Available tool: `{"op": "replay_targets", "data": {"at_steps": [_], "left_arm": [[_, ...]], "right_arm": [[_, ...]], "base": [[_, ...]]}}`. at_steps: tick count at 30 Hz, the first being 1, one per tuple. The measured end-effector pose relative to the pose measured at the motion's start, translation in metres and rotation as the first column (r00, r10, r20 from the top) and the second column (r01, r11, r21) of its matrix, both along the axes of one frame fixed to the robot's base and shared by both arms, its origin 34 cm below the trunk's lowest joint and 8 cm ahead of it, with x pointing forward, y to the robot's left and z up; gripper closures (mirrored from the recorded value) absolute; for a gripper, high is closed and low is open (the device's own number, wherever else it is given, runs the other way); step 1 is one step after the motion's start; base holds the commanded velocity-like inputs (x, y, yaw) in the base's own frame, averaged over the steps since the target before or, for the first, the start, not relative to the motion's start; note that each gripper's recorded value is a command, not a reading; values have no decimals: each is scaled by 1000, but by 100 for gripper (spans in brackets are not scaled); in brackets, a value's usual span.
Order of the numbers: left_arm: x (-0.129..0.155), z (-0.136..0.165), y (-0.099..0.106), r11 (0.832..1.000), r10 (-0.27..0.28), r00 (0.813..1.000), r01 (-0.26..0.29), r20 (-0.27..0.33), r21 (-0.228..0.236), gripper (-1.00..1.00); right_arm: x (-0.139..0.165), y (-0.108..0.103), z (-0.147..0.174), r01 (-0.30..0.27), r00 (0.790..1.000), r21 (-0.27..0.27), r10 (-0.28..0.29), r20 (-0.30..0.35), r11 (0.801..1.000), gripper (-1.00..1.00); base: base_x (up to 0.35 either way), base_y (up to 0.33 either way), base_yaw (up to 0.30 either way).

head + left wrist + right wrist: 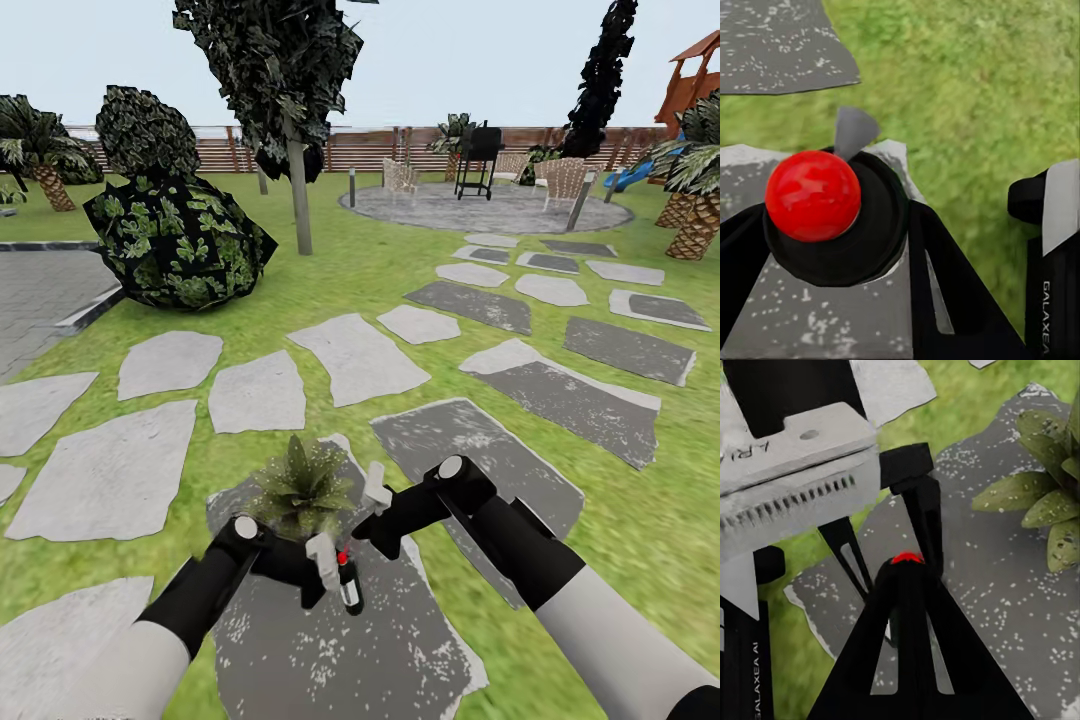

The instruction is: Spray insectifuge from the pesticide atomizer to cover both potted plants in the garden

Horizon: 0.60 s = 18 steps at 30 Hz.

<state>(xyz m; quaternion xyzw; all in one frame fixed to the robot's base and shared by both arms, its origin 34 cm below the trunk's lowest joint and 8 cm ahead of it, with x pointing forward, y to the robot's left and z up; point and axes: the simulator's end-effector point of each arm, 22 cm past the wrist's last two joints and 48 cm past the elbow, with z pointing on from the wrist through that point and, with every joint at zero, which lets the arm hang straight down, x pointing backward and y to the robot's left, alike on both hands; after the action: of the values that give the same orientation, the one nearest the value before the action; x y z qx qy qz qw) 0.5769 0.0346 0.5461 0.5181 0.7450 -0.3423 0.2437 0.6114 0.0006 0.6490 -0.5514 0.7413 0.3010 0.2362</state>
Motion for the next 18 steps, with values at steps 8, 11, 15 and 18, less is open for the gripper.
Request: {"op": "replay_targets", "data": {"at_steps": [8,11,15,18], "left_arm": [[-7,-20,14,999,28,999,-27,-45,28,100],[-3,-20,22,998,53,998,-52,-46,26,100],[14,-23,64,989,145,989,-143,-42,47,100],[28,-22,96,973,225,974,-223,-35,53,100]], "right_arm": [[0,0,0,0,1000,-1,0,0,1000,100],[1,-2,0,3,1000,-1,-3,1,1000,100],[3,-14,-5,15,1000,-20,-15,-3,1000,100],[11,-59,-22,54,999,-91,-54,0,994,100]], "base": [[0,0,0],[0,0,0],[0,0,0],[0,0,0]]}}
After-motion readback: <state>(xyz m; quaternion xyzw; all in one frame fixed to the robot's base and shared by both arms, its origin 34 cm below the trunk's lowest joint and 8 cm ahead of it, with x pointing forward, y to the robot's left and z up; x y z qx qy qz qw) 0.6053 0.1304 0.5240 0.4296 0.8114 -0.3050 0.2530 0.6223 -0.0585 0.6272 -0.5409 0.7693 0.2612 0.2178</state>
